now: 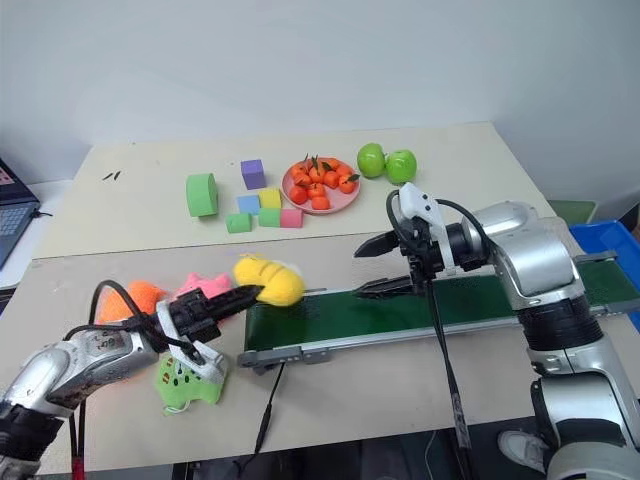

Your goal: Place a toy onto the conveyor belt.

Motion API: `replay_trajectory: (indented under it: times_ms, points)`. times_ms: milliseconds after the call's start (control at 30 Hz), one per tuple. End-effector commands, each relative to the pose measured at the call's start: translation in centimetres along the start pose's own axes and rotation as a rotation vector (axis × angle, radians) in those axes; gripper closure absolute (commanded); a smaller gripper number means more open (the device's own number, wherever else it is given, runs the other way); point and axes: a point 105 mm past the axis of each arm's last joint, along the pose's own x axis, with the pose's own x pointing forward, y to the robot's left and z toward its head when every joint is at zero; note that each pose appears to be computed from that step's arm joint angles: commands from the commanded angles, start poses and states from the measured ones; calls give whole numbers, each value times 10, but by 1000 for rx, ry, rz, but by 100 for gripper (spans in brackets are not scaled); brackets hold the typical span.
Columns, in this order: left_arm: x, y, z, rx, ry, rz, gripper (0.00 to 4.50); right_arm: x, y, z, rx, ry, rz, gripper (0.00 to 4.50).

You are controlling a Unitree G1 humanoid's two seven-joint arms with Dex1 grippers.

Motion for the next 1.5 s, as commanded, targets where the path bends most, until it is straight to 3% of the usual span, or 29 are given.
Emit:
replay_trajectory:
  times_ms: [33, 367, 500, 633, 800, 1000, 1133, 1233, 1500]
  points:
    - [8, -3, 11, 0, -143, -22, 447, -8, 2, 12, -34, -28, -29, 0]
    - [11, -22, 7, -22, -236, -117, 447, -13, 4, 11, -26, -29, -73, 0]
    - [9, -23, 6, -48, -249, -126, 335, -14, 4, 11, -25, -30, -80, 0]
    - [5, -18, 3, -50, -244, -127, 182, -12, 3, 10, -25, -31, -80, 0]
    - [-8, 15, -10, -46, -189, -42, 1, -12, 2, 10, -25, -32, -74, 0]
    - [-21, 45, -20, -177, -76, 7, 1, -13, 1, 7, -23, -25, -68, 0]
    - [-24, 58, -38, -453, 69, 12, 1, -15, -1, 6, -23, -21, -69, 0]
    - [-19, 79, -74, -874, 203, 186, 1, -22, -5, 6, -27, -11, -101, 0]
    - [-10, 121, -104, -1320, 203, 369, 1, -40, -3, 4, -15, 3, -172, 0]
